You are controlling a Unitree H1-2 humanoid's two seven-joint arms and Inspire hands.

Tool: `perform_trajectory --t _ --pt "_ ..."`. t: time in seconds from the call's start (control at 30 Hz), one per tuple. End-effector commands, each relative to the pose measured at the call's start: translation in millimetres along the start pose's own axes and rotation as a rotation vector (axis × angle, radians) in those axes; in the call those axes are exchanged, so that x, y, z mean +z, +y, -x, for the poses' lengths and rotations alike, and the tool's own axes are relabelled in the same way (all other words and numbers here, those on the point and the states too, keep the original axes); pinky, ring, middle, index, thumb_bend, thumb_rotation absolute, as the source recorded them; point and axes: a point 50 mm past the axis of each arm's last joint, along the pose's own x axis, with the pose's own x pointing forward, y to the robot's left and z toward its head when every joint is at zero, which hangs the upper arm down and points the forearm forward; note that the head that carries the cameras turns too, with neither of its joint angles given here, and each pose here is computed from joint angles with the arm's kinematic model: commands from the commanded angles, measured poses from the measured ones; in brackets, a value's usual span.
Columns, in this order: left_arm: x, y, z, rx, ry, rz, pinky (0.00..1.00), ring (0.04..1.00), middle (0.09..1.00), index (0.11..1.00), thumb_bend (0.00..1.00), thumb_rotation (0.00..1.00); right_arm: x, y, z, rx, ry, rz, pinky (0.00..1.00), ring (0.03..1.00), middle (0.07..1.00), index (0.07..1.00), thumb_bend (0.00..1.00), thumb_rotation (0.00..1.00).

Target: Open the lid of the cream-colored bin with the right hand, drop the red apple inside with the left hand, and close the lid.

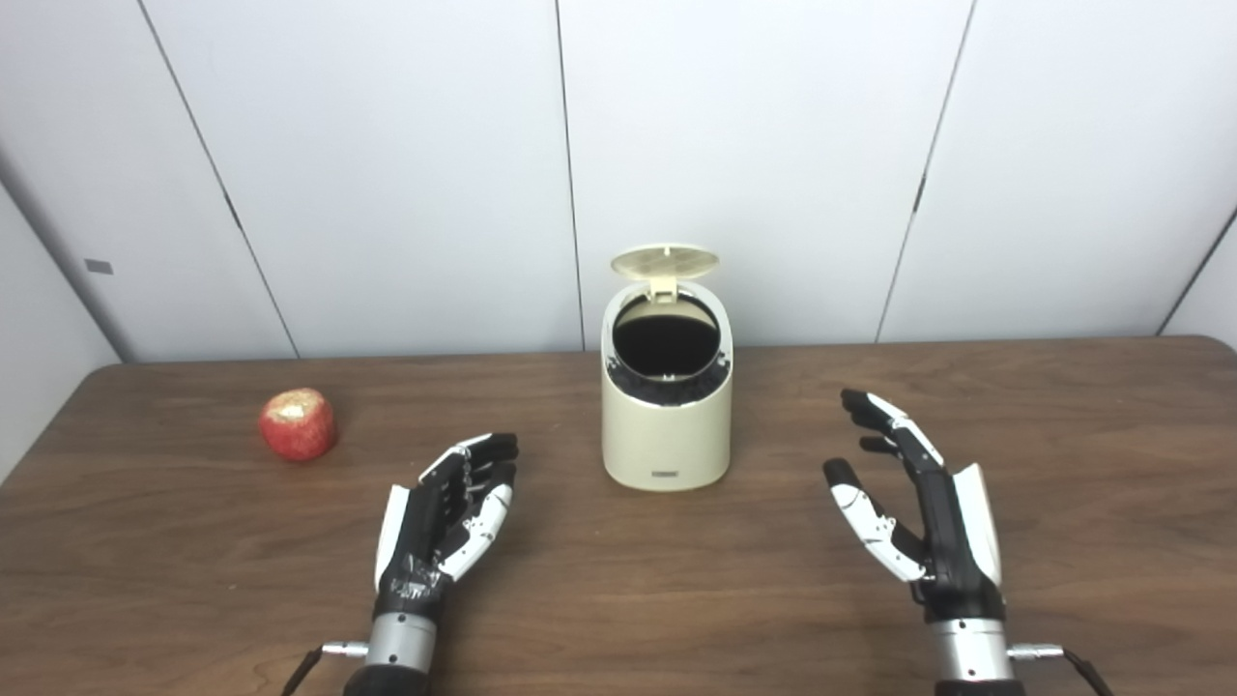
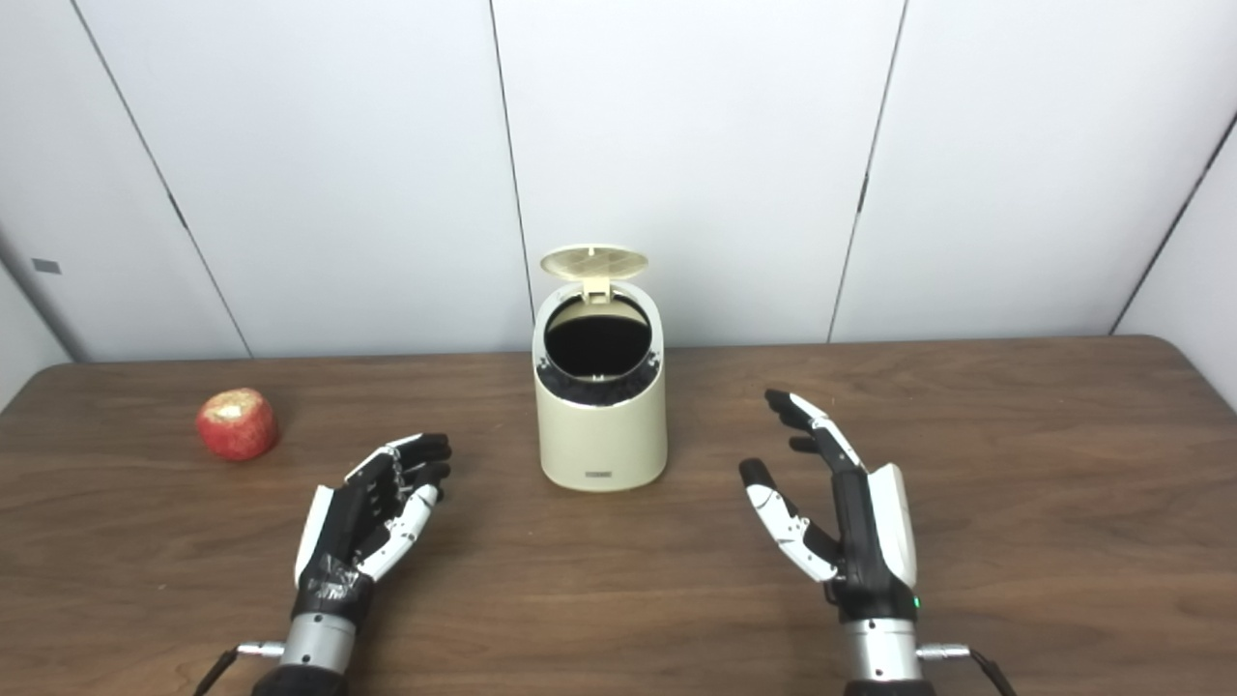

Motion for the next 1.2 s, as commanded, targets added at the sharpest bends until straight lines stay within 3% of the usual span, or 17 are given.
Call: perform_trajectory --t 0.0,0.27,0.37,0.4,0.47,0.53,0.57,0.67,0.77,0.87,0.93,1.17 --pt "4.5 3.8 -5.2 0.009 -0.043 -0.006 0.67 0.729 0.749 0.743 0.26 0.33 -3.9 -5.4 -0.7 -0.021 -0.053 0.004 0.69 0.782 0.789 0.774 0.21 0.66" --pt "5.2 2.9 -6.2 0.019 -0.053 -0.021 0.66 0.730 0.751 0.745 0.25 0.33 -10.5 -4.6 1.0 -0.026 -0.050 0.030 0.67 0.771 0.789 0.773 0.23 0.69" --pt "10.2 5.7 -7.8 0.029 -0.088 -0.086 0.65 0.724 0.746 0.738 0.25 0.32 -10.0 -3.7 1.0 -0.025 -0.041 0.031 0.66 0.763 0.783 0.767 0.21 0.65" --pt "14.8 7.5 -9.0 0.027 -0.116 -0.132 0.62 0.719 0.742 0.746 0.36 0.30 -9.9 -3.7 1.2 -0.025 -0.036 0.024 0.65 0.754 0.777 0.764 0.21 0.64" --pt "25.1 9.9 -11.3 0.033 -0.164 -0.197 0.61 0.721 0.744 0.758 0.45 0.28 -10.3 -4.1 1.5 -0.027 -0.026 0.007 0.65 0.748 0.772 0.760 0.21 0.63" --pt "44.8 17.6 -15.2 0.063 -0.250 -0.323 0.65 0.761 0.777 0.800 0.69 0.31 -12.1 -4.9 1.6 -0.031 -0.008 -0.019 0.66 0.755 0.768 0.760 0.21 0.63" --pt "53.1 21.3 -16.3 0.076 -0.280 -0.384 0.67 0.772 0.786 0.811 0.75 0.32 -12.7 -5.6 1.6 -0.031 -0.003 -0.025 0.67 0.760 0.768 0.762 0.21 0.64" --pt "76.6 36.7 -17.7 0.127 -0.317 -0.541 0.82 0.874 0.857 0.875 0.87 0.34 -15.6 -7.7 1.5 -0.024 -0.005 -0.037 0.69 0.771 0.778 0.771 0.21 0.65" --pt "96.1 63.2 -22.1 0.191 -0.353 -0.712 0.88 0.943 0.919 0.932 0.94 0.37 -15.5 -9.0 0.8 -0.009 -0.005 -0.049 0.68 0.759 0.771 0.764 0.22 0.67" --pt "107.2 80.8 -24.8 0.230 -0.326 -0.776 0.87 0.968 0.958 0.971 0.99 0.38 -15.4 -9.4 0.2 0.001 -0.006 -0.058 0.66 0.749 0.762 0.756 0.22 0.67" --pt "112.1 91.9 -26.6 0.254 -0.284 -0.830 0.76 0.943 0.964 0.980 1.00 0.37 -16.6 -9.3 0.3 0.005 -0.005 -0.062 0.66 0.752 0.763 0.755 0.21 0.64" --pt "111.6 115.2 -28.3 0.281 -0.191 -0.965 0.78 0.950 0.960 0.974 1.00 0.24 -18.7 -9.4 0.3 0.038 0.000 -0.052 0.65 0.750 0.766 0.757 0.20 0.63"
